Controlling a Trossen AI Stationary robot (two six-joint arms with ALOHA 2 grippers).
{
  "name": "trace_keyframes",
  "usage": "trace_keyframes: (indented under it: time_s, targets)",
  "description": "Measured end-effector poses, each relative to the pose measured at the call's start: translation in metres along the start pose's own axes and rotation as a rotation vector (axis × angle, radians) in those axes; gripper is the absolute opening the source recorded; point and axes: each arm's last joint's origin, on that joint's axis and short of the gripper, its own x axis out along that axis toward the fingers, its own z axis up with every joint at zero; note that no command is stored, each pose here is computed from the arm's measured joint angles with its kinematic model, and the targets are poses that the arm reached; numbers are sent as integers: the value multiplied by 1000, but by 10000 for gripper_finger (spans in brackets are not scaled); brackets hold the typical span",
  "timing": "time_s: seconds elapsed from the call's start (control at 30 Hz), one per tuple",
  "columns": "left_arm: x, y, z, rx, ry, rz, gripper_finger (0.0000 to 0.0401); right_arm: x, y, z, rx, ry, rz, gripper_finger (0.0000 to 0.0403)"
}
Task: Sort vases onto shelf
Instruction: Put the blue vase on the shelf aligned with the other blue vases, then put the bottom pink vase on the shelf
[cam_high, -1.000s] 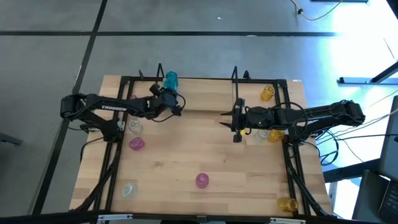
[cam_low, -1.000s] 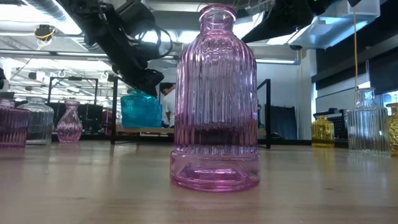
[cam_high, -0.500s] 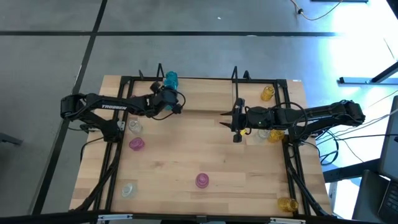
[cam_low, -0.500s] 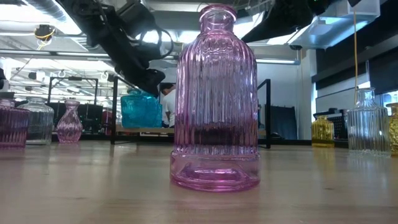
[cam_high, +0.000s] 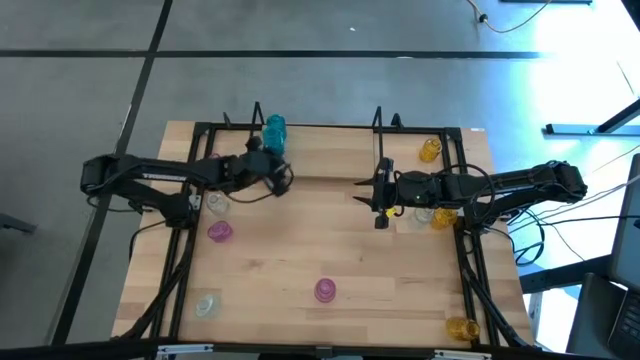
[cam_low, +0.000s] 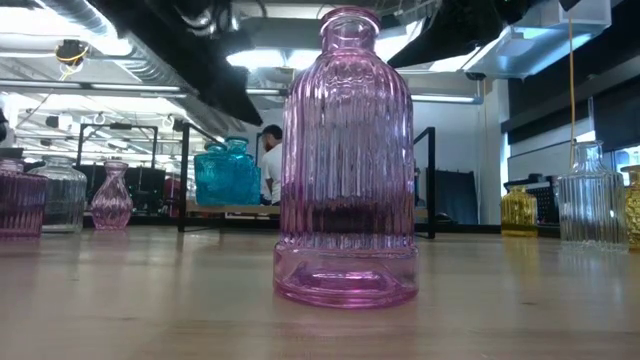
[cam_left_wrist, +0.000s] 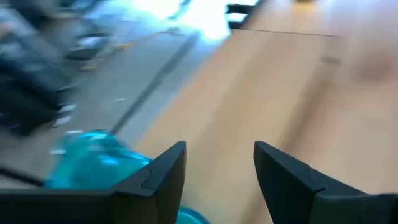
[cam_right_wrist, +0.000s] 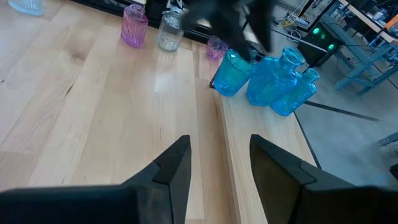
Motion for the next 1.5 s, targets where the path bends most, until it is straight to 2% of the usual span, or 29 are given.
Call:
trace_keyframes:
  time_s: [0.13, 0.23, 0.4, 0.63, 0.97, 1.07, 1.17, 1.5]
  targets:
    - [-20, -9, -9, 35, 82, -230, 183, 0, 0, 0, 0, 0, 0, 147]
    - [-26, -12, -21, 21, 206, -291, 183, 0, 0, 0, 14, 0, 1, 147]
    - [-20, -11, -37, 20, 370, -208, 183, 0, 0, 0, 16, 0, 2, 147]
    - [-2, -6, -44, 32, 422, -64, 183, 0, 0, 0, 17, 0, 2, 147]
    - [4, 0, -42, 27, 388, 33, 183, 0, 0, 0, 16, 0, 3, 147]
    - [4, 0, -41, 28, 385, 29, 183, 0, 0, 0, 16, 0, 2, 147]
    - [0, -4, -40, 28, 373, -37, 183, 0, 0, 0, 16, 0, 3, 147]
    - [-10, -28, -21, 82, 183, -328, 183, 0, 0, 0, 16, 0, 3, 147]
